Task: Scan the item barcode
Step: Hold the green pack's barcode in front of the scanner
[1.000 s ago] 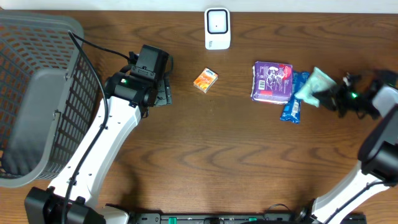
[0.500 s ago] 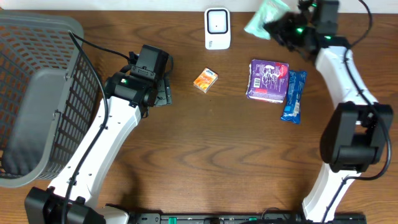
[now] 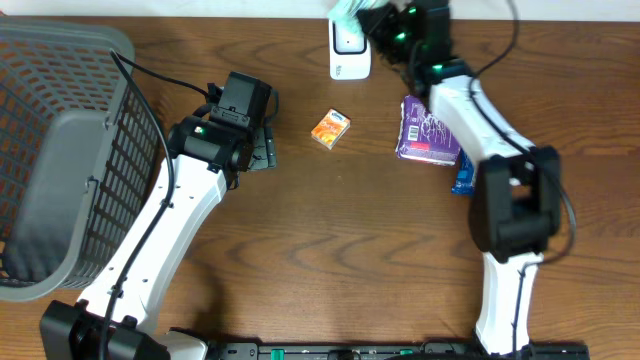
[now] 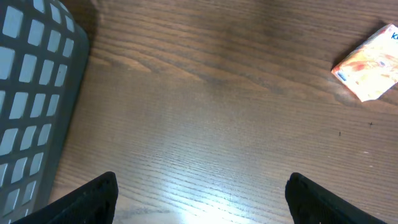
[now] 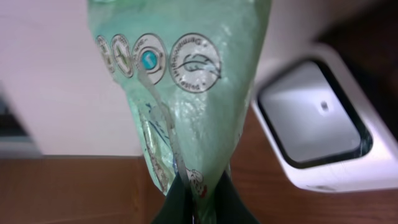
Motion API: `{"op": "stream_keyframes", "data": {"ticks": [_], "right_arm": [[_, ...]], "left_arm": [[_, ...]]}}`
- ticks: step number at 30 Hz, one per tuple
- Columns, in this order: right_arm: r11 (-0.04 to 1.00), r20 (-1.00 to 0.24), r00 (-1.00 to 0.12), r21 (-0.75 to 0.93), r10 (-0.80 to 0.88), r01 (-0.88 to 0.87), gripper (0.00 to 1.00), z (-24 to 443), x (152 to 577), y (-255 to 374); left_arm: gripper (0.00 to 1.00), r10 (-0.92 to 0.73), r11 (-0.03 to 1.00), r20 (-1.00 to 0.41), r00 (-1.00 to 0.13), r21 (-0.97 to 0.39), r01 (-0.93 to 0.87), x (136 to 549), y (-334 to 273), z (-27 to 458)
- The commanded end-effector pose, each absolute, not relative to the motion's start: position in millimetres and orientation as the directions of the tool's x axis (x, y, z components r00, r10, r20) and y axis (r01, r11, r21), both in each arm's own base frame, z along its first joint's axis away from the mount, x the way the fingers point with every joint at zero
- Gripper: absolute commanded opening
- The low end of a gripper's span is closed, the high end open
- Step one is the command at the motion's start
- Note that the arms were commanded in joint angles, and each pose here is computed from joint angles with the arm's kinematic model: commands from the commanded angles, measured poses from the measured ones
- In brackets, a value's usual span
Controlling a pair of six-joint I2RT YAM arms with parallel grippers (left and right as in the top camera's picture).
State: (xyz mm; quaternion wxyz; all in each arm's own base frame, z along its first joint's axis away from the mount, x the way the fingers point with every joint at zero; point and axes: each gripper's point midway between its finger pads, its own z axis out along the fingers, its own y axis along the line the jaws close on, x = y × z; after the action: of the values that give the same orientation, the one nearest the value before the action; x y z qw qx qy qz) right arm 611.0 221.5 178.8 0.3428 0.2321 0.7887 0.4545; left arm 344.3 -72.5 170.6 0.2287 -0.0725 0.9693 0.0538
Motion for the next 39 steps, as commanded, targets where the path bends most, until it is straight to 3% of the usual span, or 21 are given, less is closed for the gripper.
{"op": "stream_keyframes", "data": {"ticks": [1, 8, 25, 30, 35, 39], "right_arm": [[0.437, -0.231, -0.668, 0.886, 0.708, 0.156, 0.01, 138, 625, 223], [0.507, -0.314, -0.699, 0.858, 0.642, 0.081, 0.01, 134, 629, 220], [0.485, -0.318, -0.734, 0.874, 0.601, 0.018, 0.01, 157, 629, 228], [0.508, -0.292, -0.752, 0.859, 0.591, 0.066, 0.01, 143, 622, 226], [0.598, -0.319, -0.775, 0.796, 0.545, 0.093, 0.01, 120, 612, 220], [0.583, -0.345, -0.781, 0.812, 0.521, 0.03, 0.01, 136, 615, 219]], "left_arm": [[0.86, -0.125, 0.98, -0.458, -0.88, 0.083, -0.182, 346, -69, 172], [0.86, -0.125, 0.98, -0.458, -0.88, 0.084, -0.182, 346, -69, 172], [0.86, -0.125, 0.98, -0.458, -0.88, 0.083, -0.183, 346, -69, 172], [0.86, -0.125, 0.98, -0.458, -0.88, 0.083, -0.182, 346, -69, 172], [0.86, -0.125, 0.98, -0.458, -0.88, 0.083, -0.182, 346, -69, 172], [0.86, -0.125, 0.98, -0.458, -0.88, 0.083, -0.182, 346, -69, 172]]}}
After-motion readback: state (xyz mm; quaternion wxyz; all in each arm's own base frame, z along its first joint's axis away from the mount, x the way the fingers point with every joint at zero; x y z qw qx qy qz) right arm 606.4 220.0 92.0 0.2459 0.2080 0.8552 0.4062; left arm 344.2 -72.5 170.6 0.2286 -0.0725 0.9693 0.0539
